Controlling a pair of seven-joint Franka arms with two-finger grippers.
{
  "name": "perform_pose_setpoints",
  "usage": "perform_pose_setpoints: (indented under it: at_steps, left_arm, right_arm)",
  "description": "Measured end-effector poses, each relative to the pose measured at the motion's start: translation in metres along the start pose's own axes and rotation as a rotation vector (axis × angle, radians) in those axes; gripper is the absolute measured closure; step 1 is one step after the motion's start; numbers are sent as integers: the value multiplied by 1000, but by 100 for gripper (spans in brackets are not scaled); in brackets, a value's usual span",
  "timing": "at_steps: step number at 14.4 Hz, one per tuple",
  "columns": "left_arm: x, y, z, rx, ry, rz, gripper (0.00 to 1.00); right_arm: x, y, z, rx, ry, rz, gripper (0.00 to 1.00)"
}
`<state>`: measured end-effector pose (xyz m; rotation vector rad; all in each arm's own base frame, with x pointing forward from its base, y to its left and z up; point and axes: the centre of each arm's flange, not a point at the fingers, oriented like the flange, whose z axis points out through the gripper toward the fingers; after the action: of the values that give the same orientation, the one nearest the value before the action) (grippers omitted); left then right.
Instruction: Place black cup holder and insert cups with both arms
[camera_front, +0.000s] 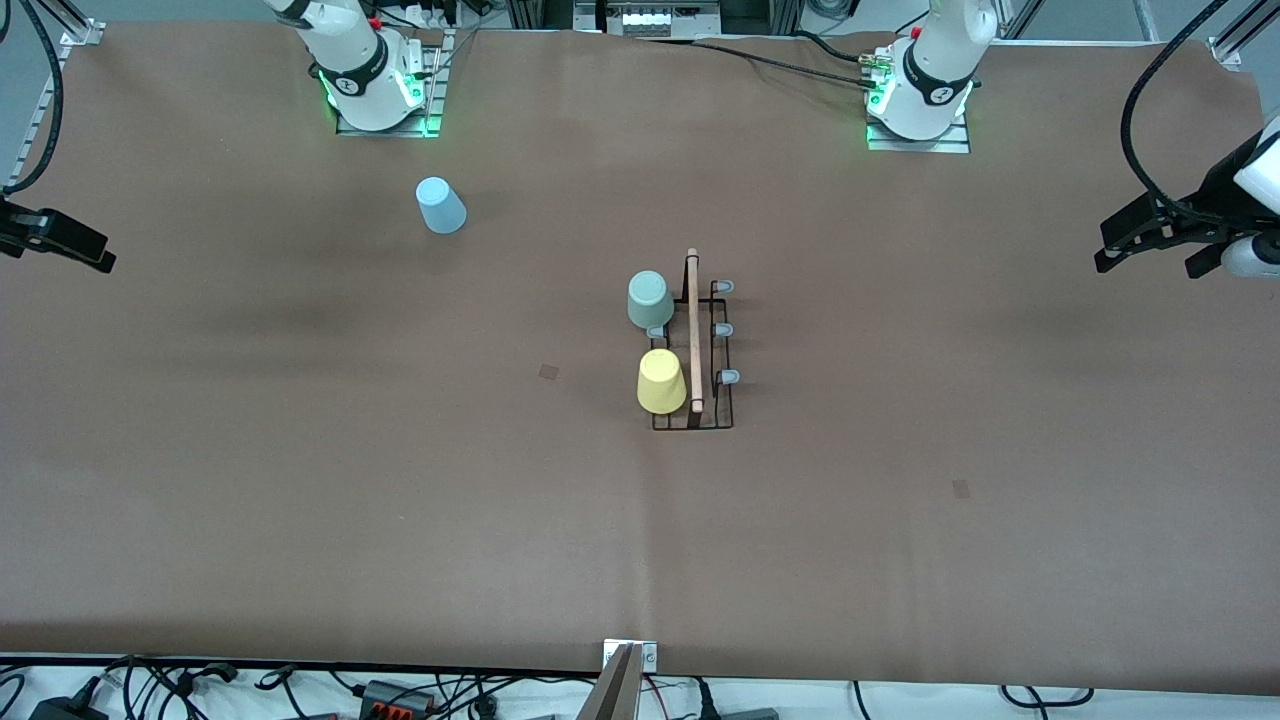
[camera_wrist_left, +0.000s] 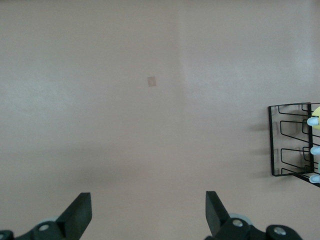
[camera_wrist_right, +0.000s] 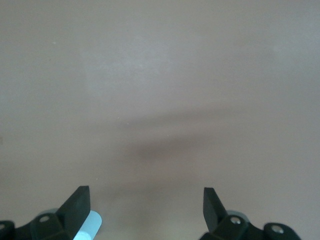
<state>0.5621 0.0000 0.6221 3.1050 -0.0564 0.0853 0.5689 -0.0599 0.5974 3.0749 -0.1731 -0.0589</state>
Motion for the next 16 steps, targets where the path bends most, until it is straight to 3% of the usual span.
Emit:
perform_pose_setpoints:
  at_steps: [5,16]
  left_arm:
    - [0,0,0,0,0,0,0]
    - [0,0,0,0,0,2,0]
  right_arm:
    - [-1,-1,0,7,-5,-63,0]
    - [-1,-4,-2,24,-1,-73,0]
